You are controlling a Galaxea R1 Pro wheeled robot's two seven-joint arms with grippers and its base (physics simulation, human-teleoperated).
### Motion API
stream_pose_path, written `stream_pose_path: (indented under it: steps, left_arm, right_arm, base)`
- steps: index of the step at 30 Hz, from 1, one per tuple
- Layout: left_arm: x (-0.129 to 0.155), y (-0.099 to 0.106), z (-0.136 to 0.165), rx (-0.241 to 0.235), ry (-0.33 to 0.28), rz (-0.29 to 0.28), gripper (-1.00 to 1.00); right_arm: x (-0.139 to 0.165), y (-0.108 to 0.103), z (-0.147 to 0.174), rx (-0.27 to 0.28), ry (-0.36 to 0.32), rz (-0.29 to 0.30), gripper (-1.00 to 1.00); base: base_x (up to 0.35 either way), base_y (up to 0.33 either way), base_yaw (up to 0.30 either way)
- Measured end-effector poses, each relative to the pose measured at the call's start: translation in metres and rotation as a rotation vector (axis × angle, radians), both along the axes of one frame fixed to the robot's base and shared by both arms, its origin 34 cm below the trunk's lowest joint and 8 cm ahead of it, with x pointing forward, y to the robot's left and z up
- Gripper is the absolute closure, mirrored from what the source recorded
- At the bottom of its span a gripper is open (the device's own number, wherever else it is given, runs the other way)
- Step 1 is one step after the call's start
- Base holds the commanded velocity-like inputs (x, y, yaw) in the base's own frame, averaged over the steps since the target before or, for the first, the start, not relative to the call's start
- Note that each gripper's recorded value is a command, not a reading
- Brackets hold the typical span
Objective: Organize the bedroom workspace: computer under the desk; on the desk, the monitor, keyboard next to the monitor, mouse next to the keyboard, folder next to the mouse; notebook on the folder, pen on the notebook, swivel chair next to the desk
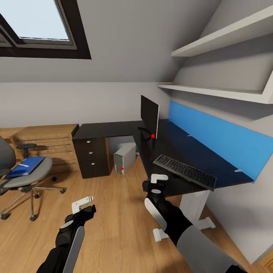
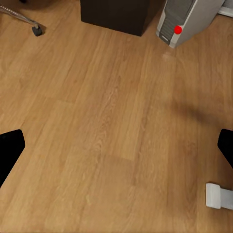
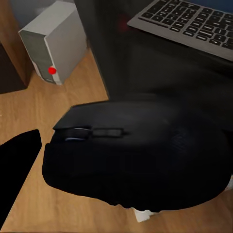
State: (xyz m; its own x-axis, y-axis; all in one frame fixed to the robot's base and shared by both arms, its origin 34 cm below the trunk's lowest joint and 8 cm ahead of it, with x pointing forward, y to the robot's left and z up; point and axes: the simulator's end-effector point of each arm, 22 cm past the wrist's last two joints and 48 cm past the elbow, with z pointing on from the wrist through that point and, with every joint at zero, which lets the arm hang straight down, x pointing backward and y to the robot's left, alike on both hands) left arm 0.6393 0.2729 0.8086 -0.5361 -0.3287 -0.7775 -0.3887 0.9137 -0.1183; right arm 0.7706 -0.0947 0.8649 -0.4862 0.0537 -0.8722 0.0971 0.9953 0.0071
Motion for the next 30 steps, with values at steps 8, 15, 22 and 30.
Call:
stream_pose_path:
  steps: [8, 15, 22, 30]
  left_arm:
    - [0.000, 0.001, 0.000, 0.001, 0.000, 0.000, -1.00]
    - [0.000, 0.001, 0.002, 0.001, -0.003, 0.001, -1.00]
    - [0.000, 0.001, 0.002, 0.001, -0.003, 0.001, -1.00]
    - [0.000, 0.000, 0.002, 0.001, -0.004, -0.001, -1.00]
  right_arm:
    - [0.001, 0.010, 0.020, 0.033, -0.042, 0.016, 1.00]
    - [-0.002, 0.015, 0.026, 0.051, -0.056, 0.023, 1.00]
    - [-0.002, 0.015, 0.026, 0.051, -0.056, 0.023, 1.00]
    - [-0.002, 0.015, 0.026, 0.051, -0.056, 0.024, 1.00]
  base:
    - [0.000, 0.000, 0.001]
    - [0.229, 0.197, 0.227]
    - [0.242, 0.218, 0.277]
    - [0.265, 0.225, 0.277]
